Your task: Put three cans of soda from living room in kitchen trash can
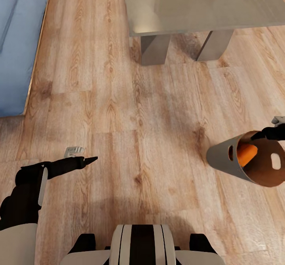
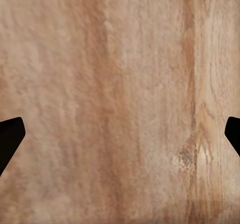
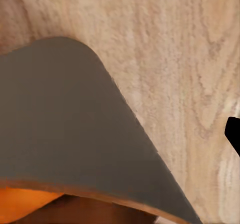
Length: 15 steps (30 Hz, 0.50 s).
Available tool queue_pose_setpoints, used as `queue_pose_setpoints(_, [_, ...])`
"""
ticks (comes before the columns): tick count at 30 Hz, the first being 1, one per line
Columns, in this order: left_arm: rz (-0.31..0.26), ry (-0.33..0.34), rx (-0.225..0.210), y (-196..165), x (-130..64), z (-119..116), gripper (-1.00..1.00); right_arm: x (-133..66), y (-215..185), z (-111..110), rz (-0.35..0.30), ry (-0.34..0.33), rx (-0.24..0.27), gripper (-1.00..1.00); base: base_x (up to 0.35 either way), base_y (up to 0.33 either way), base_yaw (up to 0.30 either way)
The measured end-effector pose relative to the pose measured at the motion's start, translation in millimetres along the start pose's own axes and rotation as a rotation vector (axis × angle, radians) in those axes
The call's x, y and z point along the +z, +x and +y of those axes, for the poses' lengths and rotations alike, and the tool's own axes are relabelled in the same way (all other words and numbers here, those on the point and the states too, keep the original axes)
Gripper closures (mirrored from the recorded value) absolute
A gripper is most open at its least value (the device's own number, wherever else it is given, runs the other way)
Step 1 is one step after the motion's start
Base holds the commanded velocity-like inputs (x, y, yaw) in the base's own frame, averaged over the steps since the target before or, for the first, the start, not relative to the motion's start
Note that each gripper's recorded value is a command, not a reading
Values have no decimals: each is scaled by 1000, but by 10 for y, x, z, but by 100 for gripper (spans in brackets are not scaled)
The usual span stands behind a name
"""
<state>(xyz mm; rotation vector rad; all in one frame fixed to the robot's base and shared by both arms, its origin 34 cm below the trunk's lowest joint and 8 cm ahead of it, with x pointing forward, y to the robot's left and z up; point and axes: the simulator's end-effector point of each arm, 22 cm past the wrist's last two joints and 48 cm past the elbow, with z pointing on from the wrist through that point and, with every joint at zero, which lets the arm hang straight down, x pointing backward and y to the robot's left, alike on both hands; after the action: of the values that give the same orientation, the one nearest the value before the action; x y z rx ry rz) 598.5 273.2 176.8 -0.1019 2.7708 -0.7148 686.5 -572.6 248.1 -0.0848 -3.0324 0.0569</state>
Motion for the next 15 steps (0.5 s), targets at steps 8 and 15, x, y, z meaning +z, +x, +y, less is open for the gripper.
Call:
queue_pose_setpoints(8, [0,0,0,2,0,1,-100,-13,5,-26,0,3,1,-100,0,0,0])
queue_pose_setpoints(15, [-6,0,3,-35,-29,-19,-100,13,110,-39,16,5,0,-100,0,0,0])
